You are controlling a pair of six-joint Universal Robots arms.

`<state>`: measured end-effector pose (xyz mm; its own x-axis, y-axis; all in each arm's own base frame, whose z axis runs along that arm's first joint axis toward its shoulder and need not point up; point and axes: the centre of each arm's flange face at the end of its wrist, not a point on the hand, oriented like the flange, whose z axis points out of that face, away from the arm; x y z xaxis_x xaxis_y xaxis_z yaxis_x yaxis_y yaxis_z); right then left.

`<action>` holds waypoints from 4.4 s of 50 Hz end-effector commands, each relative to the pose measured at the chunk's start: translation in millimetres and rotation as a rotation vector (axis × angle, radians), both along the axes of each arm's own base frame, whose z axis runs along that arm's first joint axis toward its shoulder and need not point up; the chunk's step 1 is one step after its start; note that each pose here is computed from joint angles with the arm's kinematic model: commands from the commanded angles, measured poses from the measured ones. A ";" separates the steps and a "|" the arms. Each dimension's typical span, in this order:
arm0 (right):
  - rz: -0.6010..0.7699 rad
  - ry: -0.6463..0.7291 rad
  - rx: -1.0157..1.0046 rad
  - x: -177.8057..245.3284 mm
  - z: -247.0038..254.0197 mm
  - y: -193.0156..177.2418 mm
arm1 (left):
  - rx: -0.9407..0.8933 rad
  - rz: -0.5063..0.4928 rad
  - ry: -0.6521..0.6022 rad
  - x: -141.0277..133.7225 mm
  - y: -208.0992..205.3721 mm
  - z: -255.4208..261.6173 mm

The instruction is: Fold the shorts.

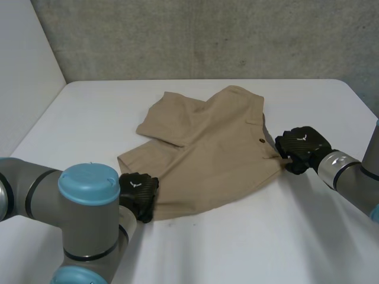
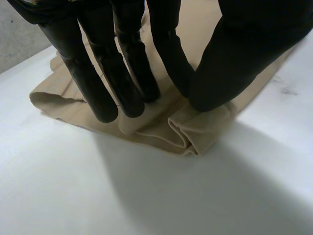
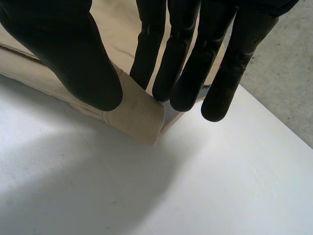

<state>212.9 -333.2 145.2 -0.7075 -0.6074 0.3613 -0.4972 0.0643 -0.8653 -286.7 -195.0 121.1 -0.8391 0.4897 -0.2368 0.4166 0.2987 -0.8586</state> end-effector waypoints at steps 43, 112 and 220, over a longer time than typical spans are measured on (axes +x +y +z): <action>0.112 0.104 0.046 -8.5 -19.7 -4.2 | -0.098 0.060 0.080 16.5 -11.4 61.7; 0.049 -0.042 0.041 -6.2 17.4 -0.2 | -0.029 0.031 -0.006 6.9 7.4 -1.9; -0.018 0.003 0.079 -20.3 117.5 140.7 | -0.202 0.047 0.242 51.2 -4.7 168.1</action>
<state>196.5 -211.7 214.6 -0.7708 -0.5974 0.2211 -0.4139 0.2060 -0.8867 -239.0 -208.4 274.7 -0.9028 0.4138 -0.1172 0.2030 0.1697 -0.9644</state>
